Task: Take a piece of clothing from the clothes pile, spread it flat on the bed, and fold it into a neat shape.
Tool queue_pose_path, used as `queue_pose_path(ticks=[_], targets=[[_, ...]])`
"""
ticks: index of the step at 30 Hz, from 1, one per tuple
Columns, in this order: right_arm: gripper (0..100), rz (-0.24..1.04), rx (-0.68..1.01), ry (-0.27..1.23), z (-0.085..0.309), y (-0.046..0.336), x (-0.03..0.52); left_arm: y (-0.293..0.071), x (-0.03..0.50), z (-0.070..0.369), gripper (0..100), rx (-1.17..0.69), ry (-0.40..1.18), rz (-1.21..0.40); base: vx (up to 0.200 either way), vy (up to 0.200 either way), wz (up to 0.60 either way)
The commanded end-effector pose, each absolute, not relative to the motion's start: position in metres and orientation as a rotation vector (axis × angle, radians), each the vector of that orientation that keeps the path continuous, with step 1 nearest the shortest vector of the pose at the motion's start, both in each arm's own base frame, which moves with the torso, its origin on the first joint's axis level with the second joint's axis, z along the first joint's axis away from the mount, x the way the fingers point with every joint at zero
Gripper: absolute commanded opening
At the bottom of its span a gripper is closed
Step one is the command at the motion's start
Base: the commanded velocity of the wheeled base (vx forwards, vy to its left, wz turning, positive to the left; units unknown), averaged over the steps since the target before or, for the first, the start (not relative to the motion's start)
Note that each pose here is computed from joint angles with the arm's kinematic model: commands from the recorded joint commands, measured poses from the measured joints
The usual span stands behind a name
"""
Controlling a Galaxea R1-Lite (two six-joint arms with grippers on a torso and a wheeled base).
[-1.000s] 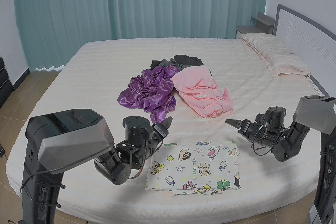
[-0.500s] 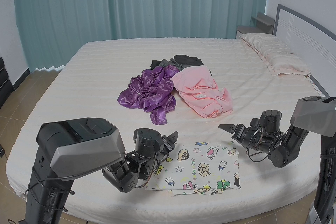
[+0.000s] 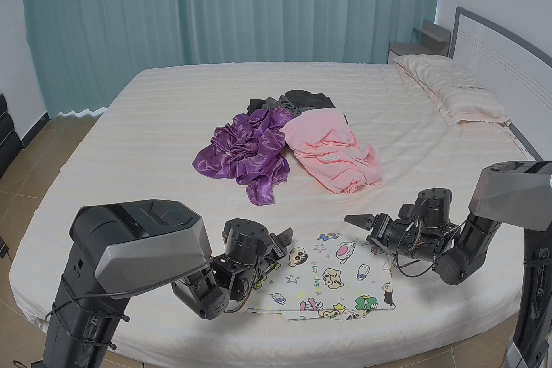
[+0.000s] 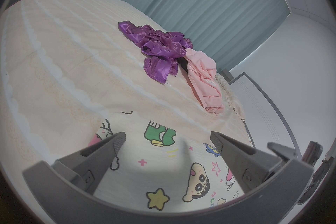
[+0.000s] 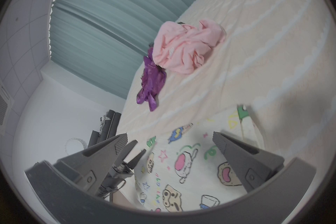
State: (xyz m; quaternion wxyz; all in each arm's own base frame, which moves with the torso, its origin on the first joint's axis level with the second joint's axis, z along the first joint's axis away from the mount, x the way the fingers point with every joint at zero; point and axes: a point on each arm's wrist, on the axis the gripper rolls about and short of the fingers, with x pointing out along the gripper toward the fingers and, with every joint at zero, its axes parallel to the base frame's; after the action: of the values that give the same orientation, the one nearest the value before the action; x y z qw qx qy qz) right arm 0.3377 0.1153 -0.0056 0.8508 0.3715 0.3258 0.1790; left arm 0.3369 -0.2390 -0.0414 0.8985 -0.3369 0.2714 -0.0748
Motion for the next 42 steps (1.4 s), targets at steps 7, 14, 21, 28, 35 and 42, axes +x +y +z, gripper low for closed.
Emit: queue_pose_path(ticks=[7, 14, 21, 28, 35, 42], targets=[[100, 0.321, 0.783, 0.759, -0.022, 0.11, 0.344, -0.237, 0.338, -0.042, 100, -0.703, 0.557, -0.148, 0.0, 0.0, 0.0], [100, 0.352, 0.786, 0.654, 0.018, 0.11, 0.344, -0.222, 0.35, -0.019, 100, -0.728, 0.49, -0.122, 0.0, 0.0, 0.0], [100, 0.301, 0.781, 0.563, 0.048, 0.101, 0.327, -0.191, 0.355, 0.055, 100, -0.708, 0.317, -0.126, 0.0, 0.0, 0.0], [100, 0.274, 0.782, 0.407, 0.101, 0.079, 0.301, -0.144, 0.329, 0.122, 100, -0.651, 0.164, -0.079, 0.0, 0.0, 0.0], [100, 0.301, 0.705, 0.316, 0.132, 0.064, 0.257, -0.107, 0.289, 0.162, 100, -0.625, 0.071, -0.047, 0.0, 0.0, 0.0], [100, 0.331, 0.63, 0.209, 0.155, 0.048, 0.2, -0.07, 0.228, 0.187, 100, -0.573, -0.011, -0.021, 0.0, 0.0, 0.0]])
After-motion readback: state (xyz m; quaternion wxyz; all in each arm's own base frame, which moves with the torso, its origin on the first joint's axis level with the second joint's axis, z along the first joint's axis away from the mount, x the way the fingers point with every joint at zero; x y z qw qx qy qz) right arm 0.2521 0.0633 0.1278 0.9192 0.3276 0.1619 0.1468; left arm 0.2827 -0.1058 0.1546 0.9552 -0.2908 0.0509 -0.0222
